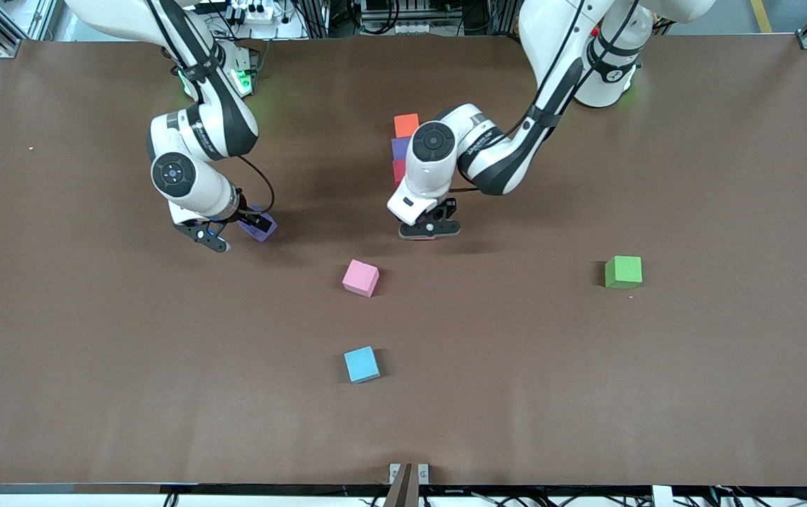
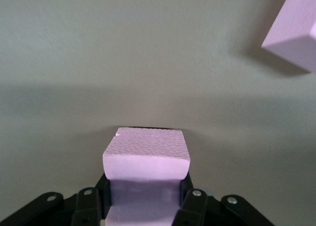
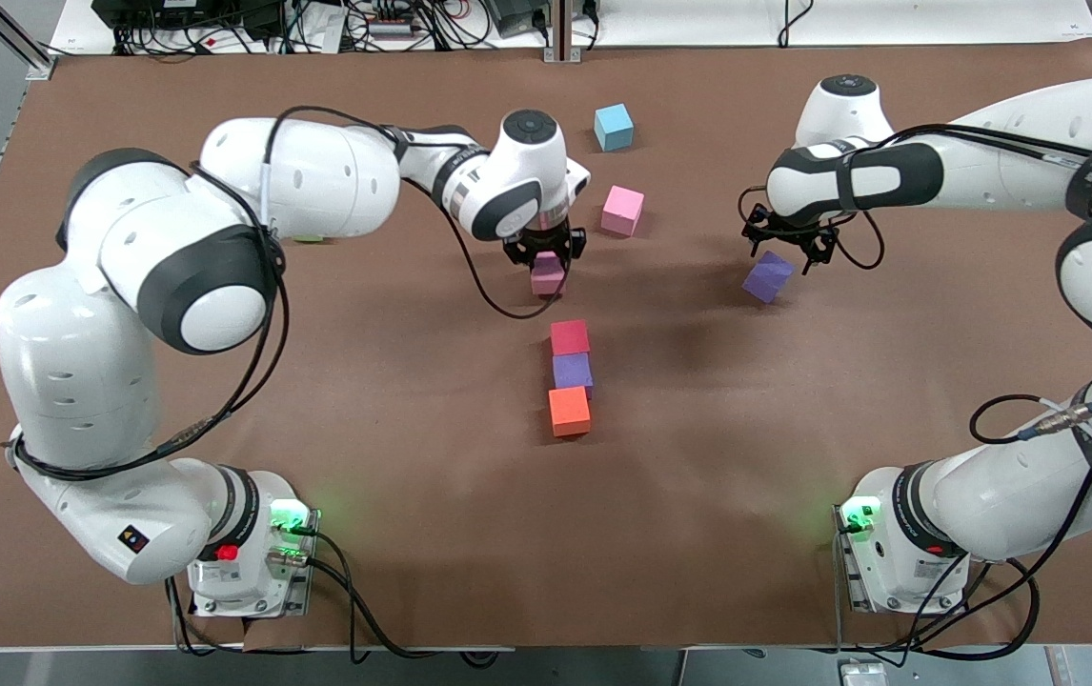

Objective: Arrange blocks into number 1

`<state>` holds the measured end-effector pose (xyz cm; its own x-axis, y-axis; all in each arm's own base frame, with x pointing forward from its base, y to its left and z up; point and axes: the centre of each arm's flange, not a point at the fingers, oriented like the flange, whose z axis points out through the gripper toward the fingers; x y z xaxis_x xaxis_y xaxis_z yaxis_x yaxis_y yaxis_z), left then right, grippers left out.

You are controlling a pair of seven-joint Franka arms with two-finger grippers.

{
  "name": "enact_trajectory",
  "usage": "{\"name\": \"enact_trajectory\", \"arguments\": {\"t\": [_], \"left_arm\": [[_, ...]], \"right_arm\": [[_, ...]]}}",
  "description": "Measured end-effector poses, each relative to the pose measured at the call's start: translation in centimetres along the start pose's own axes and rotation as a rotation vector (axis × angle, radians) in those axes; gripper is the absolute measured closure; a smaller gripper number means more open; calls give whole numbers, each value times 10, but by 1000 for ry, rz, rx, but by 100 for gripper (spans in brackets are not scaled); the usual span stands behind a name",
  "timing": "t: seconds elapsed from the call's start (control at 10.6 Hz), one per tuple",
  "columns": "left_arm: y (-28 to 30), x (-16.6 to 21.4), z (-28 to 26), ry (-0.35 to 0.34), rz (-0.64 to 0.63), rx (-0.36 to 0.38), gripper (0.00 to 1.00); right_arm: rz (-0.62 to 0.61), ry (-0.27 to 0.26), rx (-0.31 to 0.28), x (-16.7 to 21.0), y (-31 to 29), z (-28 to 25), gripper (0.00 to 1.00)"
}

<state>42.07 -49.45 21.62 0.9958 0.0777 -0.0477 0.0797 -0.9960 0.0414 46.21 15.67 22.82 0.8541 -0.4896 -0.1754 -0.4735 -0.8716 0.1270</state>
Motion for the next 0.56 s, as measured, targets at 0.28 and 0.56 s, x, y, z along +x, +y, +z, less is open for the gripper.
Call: {"name": "enact_trajectory", "arguments": {"t": [0.28, 0.56], "left_arm": [[15, -18, 9, -12, 8, 3, 45], [26, -35, 10, -26, 25, -6, 45]], "right_arm": [[1, 4, 1, 2, -1, 9, 0], [2, -3, -10, 3, -2, 19, 1]]}}
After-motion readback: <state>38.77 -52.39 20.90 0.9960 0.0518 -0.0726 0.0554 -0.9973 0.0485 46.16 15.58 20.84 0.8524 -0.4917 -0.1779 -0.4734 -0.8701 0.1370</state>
